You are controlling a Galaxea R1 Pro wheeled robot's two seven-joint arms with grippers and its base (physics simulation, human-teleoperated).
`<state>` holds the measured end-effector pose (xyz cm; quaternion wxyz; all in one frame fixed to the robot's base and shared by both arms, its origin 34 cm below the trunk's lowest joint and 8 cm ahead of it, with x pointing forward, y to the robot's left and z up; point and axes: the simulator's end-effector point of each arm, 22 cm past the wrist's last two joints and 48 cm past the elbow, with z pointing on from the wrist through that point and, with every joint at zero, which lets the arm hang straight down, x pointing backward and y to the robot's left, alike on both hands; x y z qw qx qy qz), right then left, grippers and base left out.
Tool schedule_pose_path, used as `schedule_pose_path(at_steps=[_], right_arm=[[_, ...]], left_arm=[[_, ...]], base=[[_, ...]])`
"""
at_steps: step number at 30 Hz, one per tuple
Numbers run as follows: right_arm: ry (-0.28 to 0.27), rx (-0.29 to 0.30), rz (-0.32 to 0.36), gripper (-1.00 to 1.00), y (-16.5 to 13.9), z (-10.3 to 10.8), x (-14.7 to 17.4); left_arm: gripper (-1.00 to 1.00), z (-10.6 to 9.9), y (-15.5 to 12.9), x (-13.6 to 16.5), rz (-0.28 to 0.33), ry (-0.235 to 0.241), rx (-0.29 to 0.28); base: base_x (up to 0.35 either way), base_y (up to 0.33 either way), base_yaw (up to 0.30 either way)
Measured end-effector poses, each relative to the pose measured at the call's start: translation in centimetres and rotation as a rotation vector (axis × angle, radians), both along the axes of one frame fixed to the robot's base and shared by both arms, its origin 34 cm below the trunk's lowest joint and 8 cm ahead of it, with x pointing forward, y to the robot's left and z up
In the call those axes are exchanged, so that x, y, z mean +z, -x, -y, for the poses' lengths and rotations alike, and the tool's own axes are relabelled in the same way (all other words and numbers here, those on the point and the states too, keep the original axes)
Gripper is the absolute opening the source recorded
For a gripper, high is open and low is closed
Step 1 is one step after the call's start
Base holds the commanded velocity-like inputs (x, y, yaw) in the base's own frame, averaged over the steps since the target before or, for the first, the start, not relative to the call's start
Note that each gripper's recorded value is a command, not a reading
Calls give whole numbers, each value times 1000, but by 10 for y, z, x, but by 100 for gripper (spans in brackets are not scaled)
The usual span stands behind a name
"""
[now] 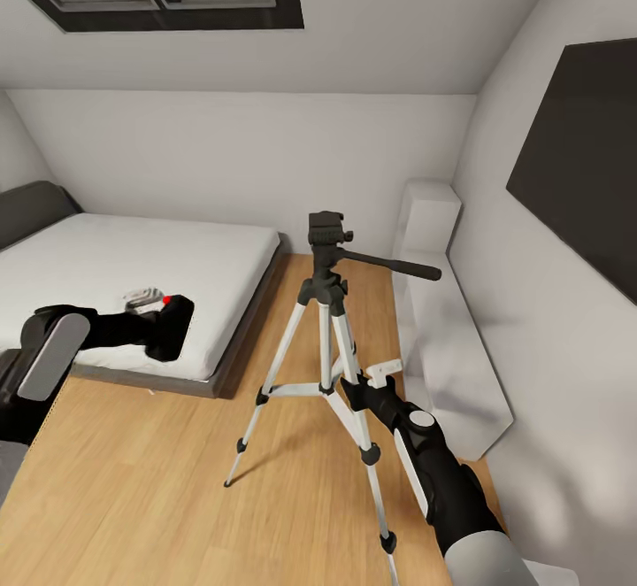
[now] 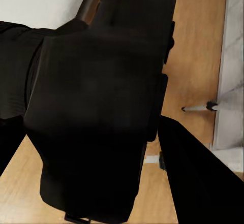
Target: Attach the digital camera to the camera tripod in the bedroom.
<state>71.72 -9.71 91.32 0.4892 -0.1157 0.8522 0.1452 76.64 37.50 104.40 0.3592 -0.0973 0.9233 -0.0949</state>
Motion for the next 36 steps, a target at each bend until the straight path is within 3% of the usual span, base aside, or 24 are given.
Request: schedule_pose_path(at_steps=[6, 8, 10, 11, 12, 14, 16, 19, 24, 36], right_arm=[[0, -1, 1, -100, 0, 1, 0], [0, 0, 1, -100, 0, 1, 0], [1, 0, 1, -100, 0, 1, 0], [1, 1, 1, -100, -1, 1, 0], [2, 2, 3, -100, 0, 1, -1], [2, 1, 2, -100, 0, 1, -1], [2, 1, 2, -100, 0, 2, -1], [1, 0, 3, -100, 0, 3, 0], [0, 1, 3, -100, 0, 3, 0], [2, 3, 3, -100, 0, 2, -1]], left_arm=[[-100, 34, -48, 78, 141, 53, -33], [-100, 57, -67, 106, 181, 86, -44], [-100, 66, -79, 120, 192, 86, -36], [-100, 76, -104, 124, 135, 58, 21], [-100, 110, -119, 163, 183, 135, -4], [-100, 121, -127, 173, 169, 108, 3], [-100, 148, -137, 191, 163, 121, -12], [-100, 177, -144, 219, 177, 134, -39], [-100, 204, -148, 256, 217, 149, -74], [-100, 253, -140, 296, 294, 173, -153]], base=[[0, 0, 0], [0, 0, 0], [0, 0, 0], [0, 0, 0], [0, 0, 0], [0, 0, 0], [0, 0, 0], [0, 0, 0], [0, 0, 0], [0, 0, 0]])
